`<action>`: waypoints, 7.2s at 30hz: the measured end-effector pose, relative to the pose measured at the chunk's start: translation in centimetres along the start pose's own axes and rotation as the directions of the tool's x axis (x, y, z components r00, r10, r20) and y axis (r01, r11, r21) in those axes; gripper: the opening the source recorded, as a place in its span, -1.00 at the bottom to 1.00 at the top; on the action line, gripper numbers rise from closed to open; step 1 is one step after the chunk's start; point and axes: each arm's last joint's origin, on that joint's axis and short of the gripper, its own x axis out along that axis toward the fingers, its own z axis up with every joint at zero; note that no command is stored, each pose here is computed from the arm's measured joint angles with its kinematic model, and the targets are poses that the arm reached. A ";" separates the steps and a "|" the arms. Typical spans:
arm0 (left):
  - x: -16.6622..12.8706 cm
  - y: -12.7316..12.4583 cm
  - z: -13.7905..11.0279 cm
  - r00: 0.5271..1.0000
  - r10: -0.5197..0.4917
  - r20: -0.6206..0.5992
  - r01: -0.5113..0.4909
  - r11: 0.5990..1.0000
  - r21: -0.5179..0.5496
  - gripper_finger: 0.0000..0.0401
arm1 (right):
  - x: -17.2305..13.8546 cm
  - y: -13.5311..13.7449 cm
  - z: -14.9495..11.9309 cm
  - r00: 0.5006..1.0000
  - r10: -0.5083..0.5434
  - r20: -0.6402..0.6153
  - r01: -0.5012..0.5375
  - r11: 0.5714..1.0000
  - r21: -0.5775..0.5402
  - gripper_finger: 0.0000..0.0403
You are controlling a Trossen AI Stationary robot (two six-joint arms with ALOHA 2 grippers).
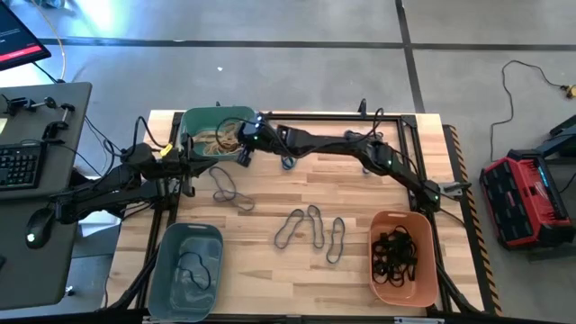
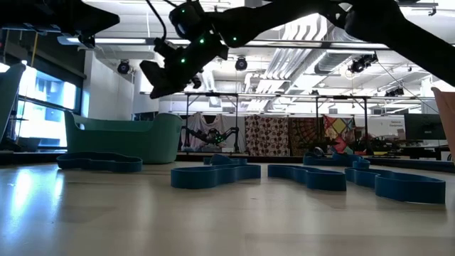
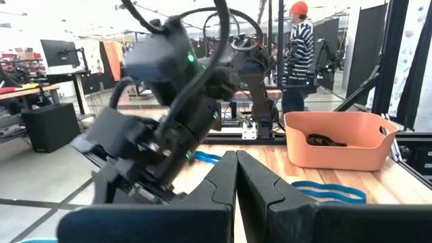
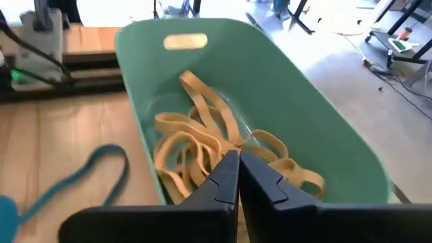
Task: Sort rubber bands into baskets
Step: Put the blue rubber band into the blue bin
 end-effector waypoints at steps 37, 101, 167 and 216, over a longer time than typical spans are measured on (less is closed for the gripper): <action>0.0 0.0 -0.1 1.000 0.001 -0.013 0.000 1.000 0.016 -1.00 | -16.6 5.5 -8.2 0.999 0.022 0.027 -0.025 0.991 0.128 -1.00; 0.0 0.0 -0.1 1.000 0.001 -0.006 -0.001 1.000 0.018 -1.00 | -23.5 -11.3 -26.3 0.573 -0.281 -0.770 0.798 0.405 0.446 0.02; 8.5 -4.8 -3.0 0.983 -0.077 -0.164 0.126 0.943 0.308 -0.29 | -20.7 10.5 -5.8 0.990 0.123 -0.075 -0.119 0.992 0.046 -1.00; 8.6 -9.3 7.5 0.789 -0.237 -0.566 0.424 0.878 0.224 -1.00 | -22.9 12.7 -7.2 0.974 0.140 -0.180 -0.156 0.985 -0.077 -0.45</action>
